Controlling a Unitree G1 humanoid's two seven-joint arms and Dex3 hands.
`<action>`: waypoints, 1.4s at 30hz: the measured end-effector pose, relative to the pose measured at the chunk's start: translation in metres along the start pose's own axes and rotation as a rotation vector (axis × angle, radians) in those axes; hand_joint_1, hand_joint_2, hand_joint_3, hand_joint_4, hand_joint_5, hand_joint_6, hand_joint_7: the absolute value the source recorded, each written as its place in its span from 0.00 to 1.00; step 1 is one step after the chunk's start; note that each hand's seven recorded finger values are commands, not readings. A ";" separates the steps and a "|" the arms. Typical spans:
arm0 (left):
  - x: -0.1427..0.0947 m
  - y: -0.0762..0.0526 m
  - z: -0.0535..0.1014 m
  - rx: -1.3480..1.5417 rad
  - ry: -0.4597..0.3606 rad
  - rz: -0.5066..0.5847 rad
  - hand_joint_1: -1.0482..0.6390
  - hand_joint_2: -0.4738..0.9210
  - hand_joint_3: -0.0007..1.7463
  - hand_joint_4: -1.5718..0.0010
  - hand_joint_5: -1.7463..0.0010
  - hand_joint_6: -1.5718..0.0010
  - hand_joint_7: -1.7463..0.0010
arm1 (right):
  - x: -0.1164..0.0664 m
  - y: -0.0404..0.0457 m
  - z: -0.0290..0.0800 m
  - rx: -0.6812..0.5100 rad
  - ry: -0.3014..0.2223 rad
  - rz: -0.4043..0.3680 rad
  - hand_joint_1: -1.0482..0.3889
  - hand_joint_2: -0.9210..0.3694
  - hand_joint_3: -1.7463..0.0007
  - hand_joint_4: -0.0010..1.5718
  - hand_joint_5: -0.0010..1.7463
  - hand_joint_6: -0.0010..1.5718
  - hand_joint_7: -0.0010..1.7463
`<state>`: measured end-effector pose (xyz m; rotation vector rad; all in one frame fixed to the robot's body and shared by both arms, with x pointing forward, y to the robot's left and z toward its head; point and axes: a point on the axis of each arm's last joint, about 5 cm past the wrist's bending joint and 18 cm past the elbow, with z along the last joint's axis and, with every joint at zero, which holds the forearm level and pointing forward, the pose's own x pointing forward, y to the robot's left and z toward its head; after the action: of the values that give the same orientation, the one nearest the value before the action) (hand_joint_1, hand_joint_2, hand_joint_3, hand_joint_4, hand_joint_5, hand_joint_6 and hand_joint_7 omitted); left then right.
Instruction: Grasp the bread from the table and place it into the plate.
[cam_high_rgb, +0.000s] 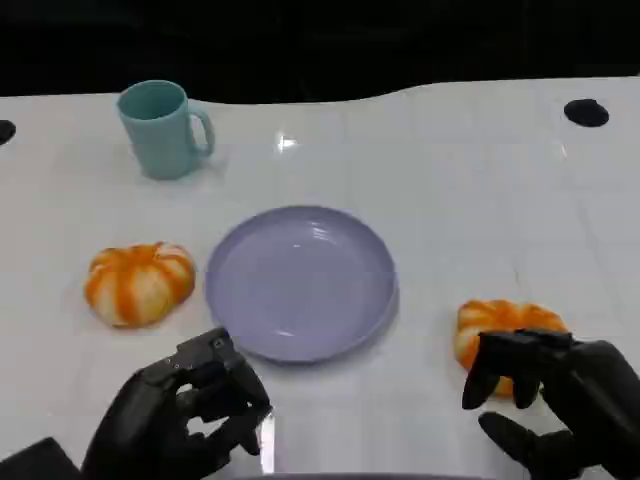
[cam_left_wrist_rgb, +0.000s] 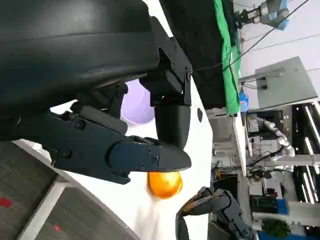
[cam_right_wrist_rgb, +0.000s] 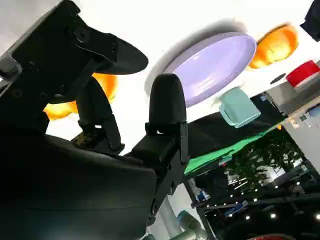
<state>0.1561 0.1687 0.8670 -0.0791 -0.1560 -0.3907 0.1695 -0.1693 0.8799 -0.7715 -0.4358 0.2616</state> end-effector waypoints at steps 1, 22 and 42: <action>0.000 0.000 0.000 0.000 0.000 0.000 0.31 1.00 0.18 0.57 0.00 0.63 0.11 | 0.000 0.0000 0.000 0.000 0.000 0.000 0.68 0.54 0.32 0.48 0.97 0.44 0.81; 0.000 0.000 -0.001 0.001 0.005 0.001 0.30 1.00 0.17 0.57 0.00 0.63 0.12 | 0.000 0.0003 0.001 0.001 0.001 -0.001 0.67 0.55 0.30 0.48 0.97 0.44 0.82; 0.000 0.000 -0.001 0.007 0.009 -0.001 0.31 1.00 0.17 0.57 0.00 0.63 0.12 | 0.007 -0.0400 0.021 -0.292 0.069 0.130 0.40 0.06 0.98 0.26 0.24 0.35 0.03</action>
<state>0.1563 0.1688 0.8659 -0.0703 -0.1489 -0.3915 0.1682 -0.1815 0.9239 -1.0943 -0.3632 0.2952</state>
